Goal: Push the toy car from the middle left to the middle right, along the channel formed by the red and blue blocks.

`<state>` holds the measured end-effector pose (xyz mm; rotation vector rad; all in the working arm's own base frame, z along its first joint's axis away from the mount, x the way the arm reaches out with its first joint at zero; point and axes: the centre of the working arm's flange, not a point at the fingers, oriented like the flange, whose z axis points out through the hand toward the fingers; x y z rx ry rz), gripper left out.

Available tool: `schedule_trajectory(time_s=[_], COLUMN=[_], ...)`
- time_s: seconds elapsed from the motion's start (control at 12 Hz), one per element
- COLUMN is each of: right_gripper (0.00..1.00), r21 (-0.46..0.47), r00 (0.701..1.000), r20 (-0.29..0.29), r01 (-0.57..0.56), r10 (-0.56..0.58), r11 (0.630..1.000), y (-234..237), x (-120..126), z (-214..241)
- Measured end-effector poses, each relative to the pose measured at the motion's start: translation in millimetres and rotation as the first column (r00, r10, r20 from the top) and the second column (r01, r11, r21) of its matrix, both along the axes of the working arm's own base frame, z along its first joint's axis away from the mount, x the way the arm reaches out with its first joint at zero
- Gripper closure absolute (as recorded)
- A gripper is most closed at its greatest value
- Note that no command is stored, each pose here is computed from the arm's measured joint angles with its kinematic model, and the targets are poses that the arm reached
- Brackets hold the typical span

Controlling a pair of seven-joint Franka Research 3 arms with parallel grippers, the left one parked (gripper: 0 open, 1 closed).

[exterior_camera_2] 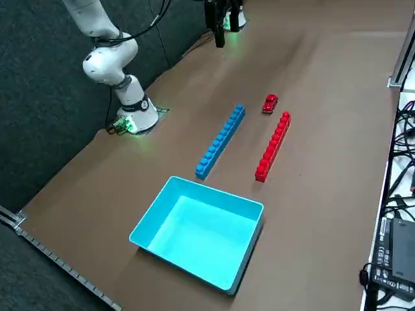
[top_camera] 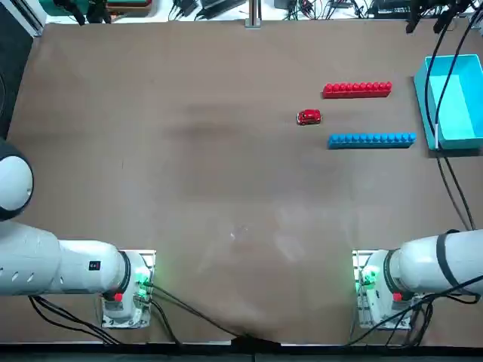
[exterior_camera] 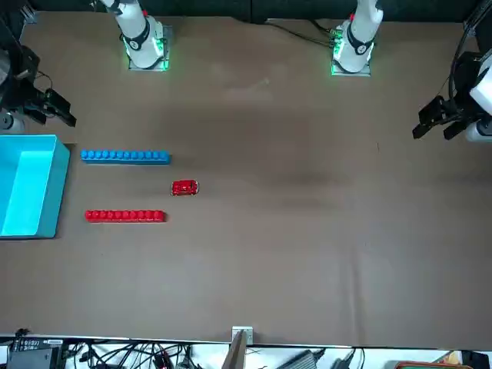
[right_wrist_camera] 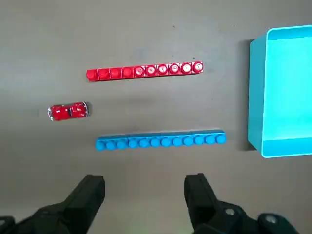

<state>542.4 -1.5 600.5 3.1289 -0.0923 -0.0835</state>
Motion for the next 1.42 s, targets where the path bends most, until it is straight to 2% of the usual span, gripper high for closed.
schedule_trajectory(time_s=[0.42,0.83,0.92,1.0,1.33,1.42], right_gripper=[0.0,0.0,0.0,0.0,0.0,0.0], r21=[0.009,0.004,0.002,0.002,0.019,0.022], r00=[0.999,0.98,0.97,0.937,0.848,0.835], r20=[0.013,0.025,0.027,0.034,0.058,0.06], r01=[0.049,0.199,0.243,0.347,0.526,0.546], r10=[-0.049,-0.199,-0.243,-0.347,-0.526,-0.547], r11=[0.999,0.98,0.97,0.938,0.85,0.837], y=[14.6,79.5,88.9,105.6,139.7,146.2], x=[18.3,29.2,29.3,28.6,22.0,18.2], z=[-20.7,-70.9,-83.8,-108.4,-156.0,-166.9])
